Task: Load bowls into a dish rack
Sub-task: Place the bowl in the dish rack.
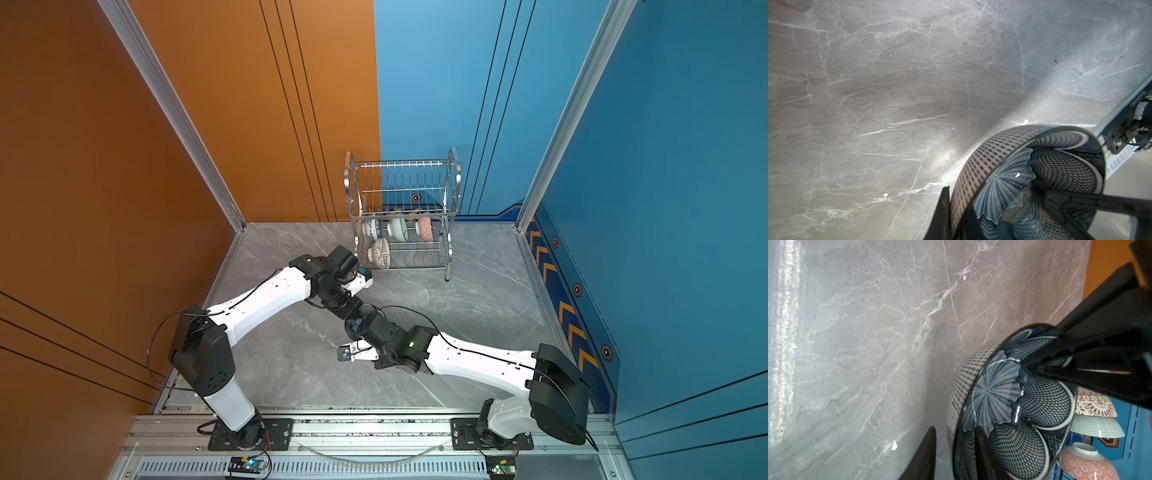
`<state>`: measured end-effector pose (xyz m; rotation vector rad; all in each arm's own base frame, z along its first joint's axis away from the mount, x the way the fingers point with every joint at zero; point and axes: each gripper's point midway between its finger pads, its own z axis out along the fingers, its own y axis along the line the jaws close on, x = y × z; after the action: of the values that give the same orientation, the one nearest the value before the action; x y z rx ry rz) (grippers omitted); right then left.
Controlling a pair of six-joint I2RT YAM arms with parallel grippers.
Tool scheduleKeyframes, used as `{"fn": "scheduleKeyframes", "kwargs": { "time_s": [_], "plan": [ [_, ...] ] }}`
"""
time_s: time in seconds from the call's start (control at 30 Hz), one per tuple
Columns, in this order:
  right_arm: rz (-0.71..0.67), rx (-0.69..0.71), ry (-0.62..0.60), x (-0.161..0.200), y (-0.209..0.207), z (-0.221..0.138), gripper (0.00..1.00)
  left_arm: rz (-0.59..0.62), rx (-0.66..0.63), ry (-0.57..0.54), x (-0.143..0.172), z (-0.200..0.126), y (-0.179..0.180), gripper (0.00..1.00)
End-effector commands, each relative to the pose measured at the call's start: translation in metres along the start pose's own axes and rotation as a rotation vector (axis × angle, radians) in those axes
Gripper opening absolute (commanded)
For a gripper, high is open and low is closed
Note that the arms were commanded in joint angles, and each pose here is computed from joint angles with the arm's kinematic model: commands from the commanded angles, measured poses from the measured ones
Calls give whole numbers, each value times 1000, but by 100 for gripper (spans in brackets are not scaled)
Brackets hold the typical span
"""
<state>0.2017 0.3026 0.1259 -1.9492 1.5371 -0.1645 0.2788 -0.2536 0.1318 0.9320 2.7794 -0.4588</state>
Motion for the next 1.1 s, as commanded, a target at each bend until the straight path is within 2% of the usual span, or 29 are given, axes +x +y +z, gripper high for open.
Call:
{"fn": "scheduleKeyframes", "kwargs": {
  "time_s": [0.0, 0.43, 0.83, 1.07],
  "plan": [
    [-29, -20, 49, 8, 2, 1, 30, 22, 45, -4, 1, -2, -11, 0],
    [-66, -24, 64, 8, 5, 5, 22, 23, 68, 13, 4, 2, -14, 0],
    [-150, -67, 56, 5, 16, 12, 19, 47, 127, 42, 8, 9, -25, 0],
    [-157, -81, 49, 5, 17, 13, 10, 51, 127, 52, 9, 11, -25, 0]
  ]
}}
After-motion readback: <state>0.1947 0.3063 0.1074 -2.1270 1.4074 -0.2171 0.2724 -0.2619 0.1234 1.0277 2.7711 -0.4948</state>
